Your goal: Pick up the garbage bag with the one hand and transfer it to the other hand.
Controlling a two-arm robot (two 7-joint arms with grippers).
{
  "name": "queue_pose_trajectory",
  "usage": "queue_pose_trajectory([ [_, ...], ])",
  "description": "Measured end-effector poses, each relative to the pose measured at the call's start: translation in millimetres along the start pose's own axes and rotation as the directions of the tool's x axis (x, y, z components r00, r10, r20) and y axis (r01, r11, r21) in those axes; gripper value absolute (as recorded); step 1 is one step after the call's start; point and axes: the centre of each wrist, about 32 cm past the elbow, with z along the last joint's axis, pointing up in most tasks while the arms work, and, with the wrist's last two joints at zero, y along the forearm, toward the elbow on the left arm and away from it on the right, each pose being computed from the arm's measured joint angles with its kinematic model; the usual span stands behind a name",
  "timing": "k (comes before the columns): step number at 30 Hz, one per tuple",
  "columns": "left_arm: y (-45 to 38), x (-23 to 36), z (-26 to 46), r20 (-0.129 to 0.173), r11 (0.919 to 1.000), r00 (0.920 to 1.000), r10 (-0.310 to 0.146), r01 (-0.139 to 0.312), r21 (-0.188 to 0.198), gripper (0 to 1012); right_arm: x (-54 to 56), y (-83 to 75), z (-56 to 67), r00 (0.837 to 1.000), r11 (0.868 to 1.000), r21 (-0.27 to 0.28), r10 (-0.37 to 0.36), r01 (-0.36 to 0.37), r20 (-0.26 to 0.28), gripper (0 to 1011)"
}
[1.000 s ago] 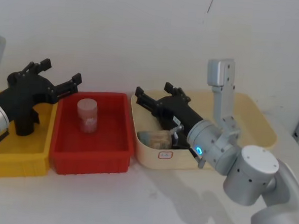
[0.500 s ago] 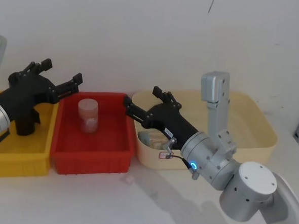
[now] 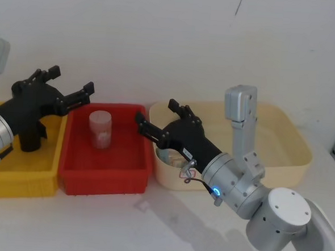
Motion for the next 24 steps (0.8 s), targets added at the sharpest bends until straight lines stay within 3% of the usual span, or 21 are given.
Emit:
queue_pose_trajectory([
  [24,0.0,0.0,0.0,0.000,1.0000,1.0000,0.000,0.000,0.000,1001,-2.6,-1.5,-1.2,1.000,1.000,0.008,0.012,-0.012,0.005,1000],
])
